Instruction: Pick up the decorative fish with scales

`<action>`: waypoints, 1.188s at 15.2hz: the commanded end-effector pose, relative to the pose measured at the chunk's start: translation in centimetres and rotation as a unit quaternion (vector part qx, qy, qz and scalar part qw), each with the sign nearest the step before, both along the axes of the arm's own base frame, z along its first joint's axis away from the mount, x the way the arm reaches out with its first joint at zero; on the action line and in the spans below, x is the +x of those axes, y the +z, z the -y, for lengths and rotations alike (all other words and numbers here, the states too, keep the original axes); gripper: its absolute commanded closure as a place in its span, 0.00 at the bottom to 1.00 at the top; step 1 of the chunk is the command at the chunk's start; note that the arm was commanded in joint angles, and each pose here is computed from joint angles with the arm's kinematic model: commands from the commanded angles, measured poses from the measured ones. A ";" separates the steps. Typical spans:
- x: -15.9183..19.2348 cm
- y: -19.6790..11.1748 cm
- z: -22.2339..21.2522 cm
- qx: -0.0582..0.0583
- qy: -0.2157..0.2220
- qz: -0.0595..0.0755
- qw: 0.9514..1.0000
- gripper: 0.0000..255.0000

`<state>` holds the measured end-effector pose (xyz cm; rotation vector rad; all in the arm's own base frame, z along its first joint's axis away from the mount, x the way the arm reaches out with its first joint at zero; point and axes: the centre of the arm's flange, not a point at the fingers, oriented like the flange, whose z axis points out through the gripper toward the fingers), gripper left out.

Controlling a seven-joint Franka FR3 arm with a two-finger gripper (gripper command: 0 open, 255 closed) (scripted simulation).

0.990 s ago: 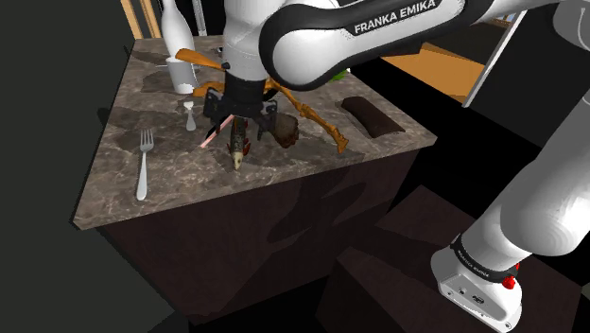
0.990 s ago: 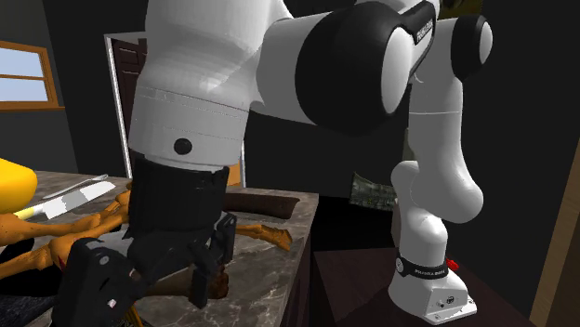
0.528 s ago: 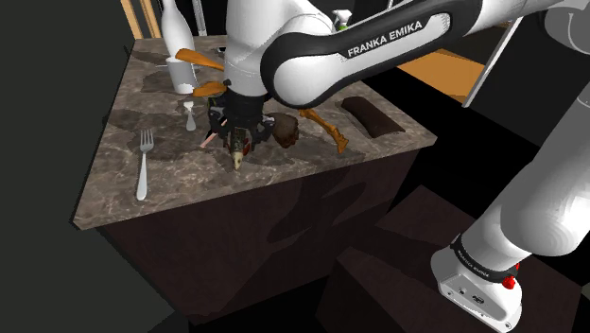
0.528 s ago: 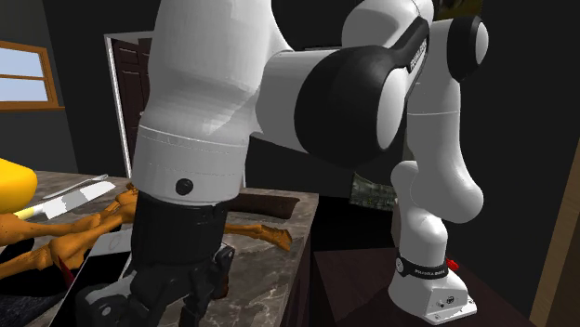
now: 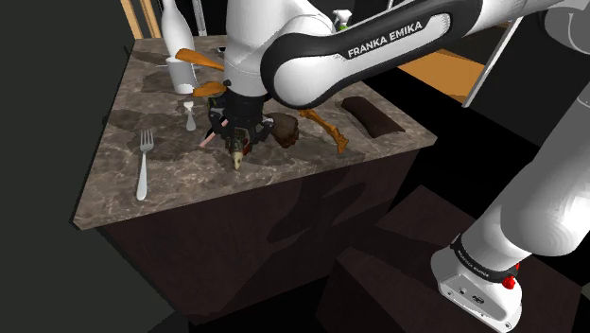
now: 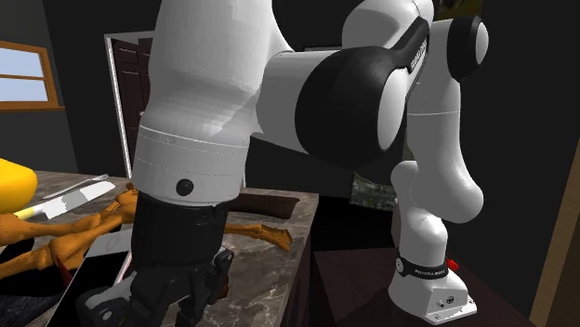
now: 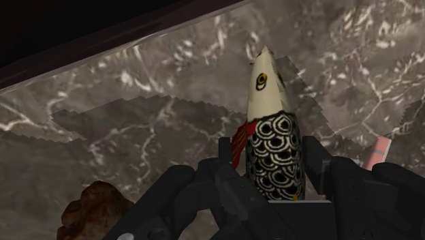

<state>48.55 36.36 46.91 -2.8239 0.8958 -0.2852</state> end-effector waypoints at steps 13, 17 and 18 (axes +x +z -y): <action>0.0 6.3 0.1 0.000 0.000 -0.001 1.000 1.00; 0.0 7.9 0.1 0.000 0.000 -0.001 1.000 1.00; 0.0 7.9 0.1 0.000 0.000 -0.001 1.000 1.00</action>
